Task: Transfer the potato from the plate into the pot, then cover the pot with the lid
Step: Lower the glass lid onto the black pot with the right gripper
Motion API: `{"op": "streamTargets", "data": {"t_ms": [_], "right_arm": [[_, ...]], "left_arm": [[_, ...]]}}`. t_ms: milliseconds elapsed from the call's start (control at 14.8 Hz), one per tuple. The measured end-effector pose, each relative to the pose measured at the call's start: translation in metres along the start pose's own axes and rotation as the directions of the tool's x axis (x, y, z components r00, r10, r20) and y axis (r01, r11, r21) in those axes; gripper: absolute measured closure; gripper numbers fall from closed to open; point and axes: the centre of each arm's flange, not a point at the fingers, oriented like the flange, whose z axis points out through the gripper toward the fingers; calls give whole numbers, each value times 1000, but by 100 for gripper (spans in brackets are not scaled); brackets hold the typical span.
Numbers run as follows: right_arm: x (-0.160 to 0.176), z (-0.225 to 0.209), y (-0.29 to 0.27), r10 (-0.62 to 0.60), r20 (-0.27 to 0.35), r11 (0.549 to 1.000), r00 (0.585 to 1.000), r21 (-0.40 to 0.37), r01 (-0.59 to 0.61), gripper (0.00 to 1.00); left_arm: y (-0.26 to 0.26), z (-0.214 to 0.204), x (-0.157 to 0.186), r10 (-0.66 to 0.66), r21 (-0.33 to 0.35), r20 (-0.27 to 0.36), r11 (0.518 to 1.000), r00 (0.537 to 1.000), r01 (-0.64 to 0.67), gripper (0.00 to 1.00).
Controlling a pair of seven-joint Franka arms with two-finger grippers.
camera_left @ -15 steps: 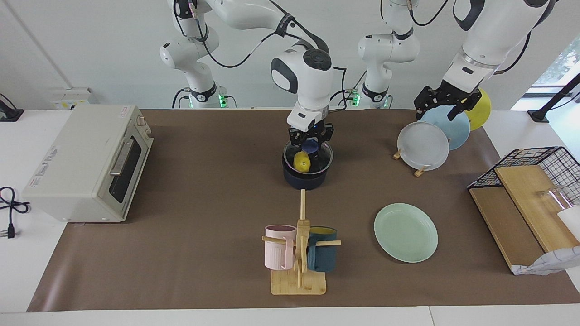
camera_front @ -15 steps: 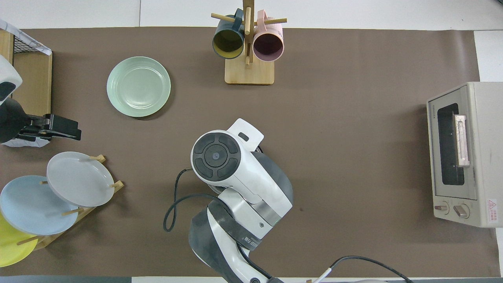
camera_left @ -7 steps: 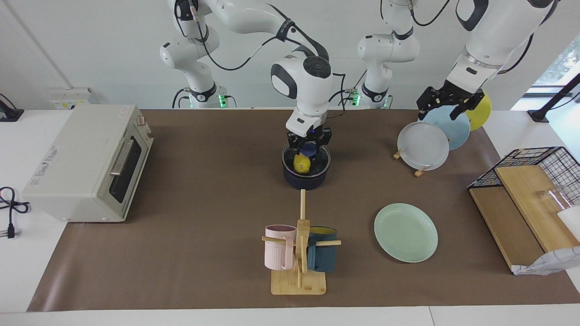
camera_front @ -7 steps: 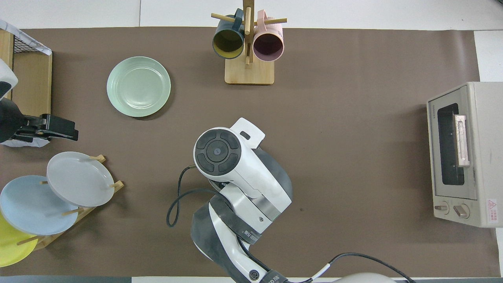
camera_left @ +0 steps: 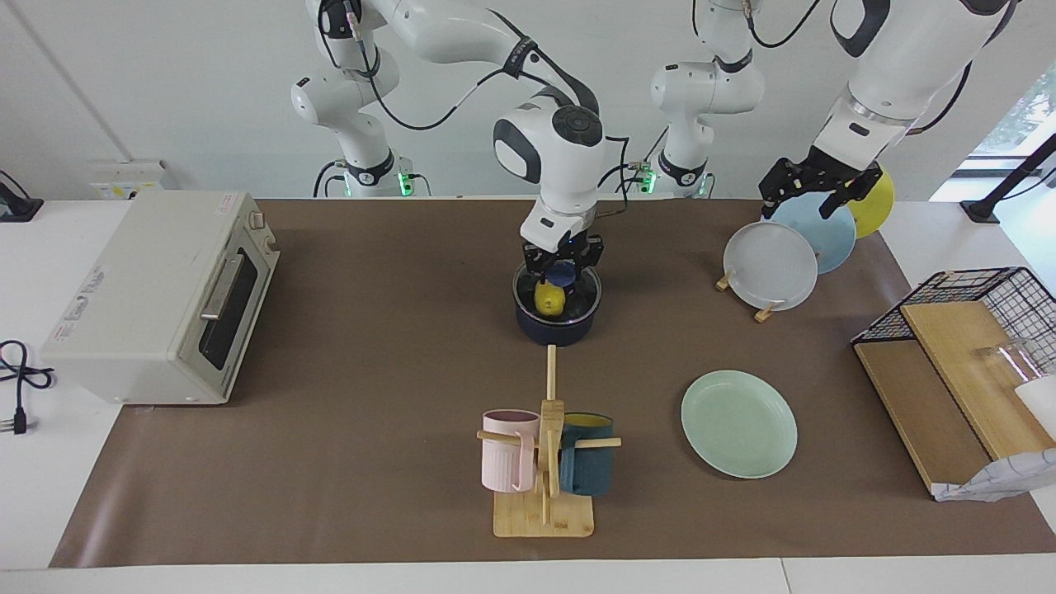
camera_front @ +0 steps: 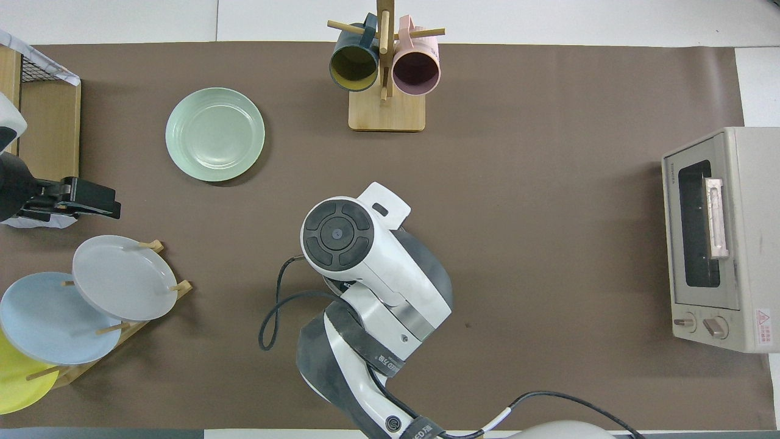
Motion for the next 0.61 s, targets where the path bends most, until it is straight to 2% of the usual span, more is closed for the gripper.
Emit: {"op": "streamTargets", "data": {"t_ms": [607], "right_arm": [[1, 2, 0, 1, -2, 1000, 1000, 2, -1, 34]], "left_arm": [[6, 1, -1, 15, 27, 1, 1000, 1000, -15, 0]]}}
